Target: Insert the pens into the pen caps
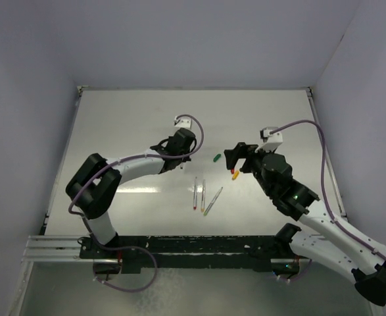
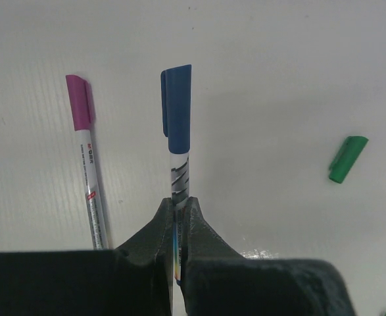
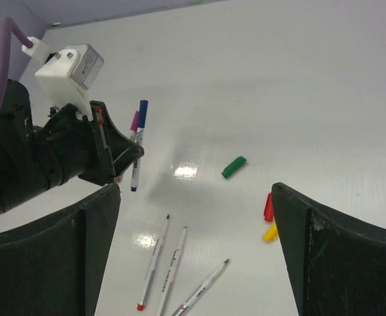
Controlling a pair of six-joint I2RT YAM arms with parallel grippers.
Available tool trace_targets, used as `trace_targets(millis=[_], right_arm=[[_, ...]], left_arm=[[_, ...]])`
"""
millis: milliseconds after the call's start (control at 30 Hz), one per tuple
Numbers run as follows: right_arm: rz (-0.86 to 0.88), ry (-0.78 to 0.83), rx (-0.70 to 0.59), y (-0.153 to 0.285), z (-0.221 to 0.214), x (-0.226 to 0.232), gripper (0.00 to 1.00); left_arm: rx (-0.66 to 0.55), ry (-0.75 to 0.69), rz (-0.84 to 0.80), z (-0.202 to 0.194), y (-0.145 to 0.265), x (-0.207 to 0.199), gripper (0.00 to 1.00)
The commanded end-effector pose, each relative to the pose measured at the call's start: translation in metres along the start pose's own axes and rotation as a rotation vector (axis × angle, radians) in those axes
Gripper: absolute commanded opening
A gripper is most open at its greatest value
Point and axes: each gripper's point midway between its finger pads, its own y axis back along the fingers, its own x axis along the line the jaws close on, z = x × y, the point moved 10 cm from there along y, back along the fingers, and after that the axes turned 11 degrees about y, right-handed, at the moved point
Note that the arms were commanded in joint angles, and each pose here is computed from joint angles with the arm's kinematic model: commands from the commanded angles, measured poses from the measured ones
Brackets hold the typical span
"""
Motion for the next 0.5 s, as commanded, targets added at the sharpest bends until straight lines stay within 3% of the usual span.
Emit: trace_targets(millis=[0,467], right_arm=[[-0.077,-0.010,0.028,0.003,-0.010,-0.008,0.98],[-0.081,-0.020,0.068,0.001,-0.025,-0.009,0.99]], left_arm=[[0.033,0.010,0.100,0.003,-0.012,0.006,0.00],[0.063,0.020,0.218,-0.003,-0.042,0.025,0.01]])
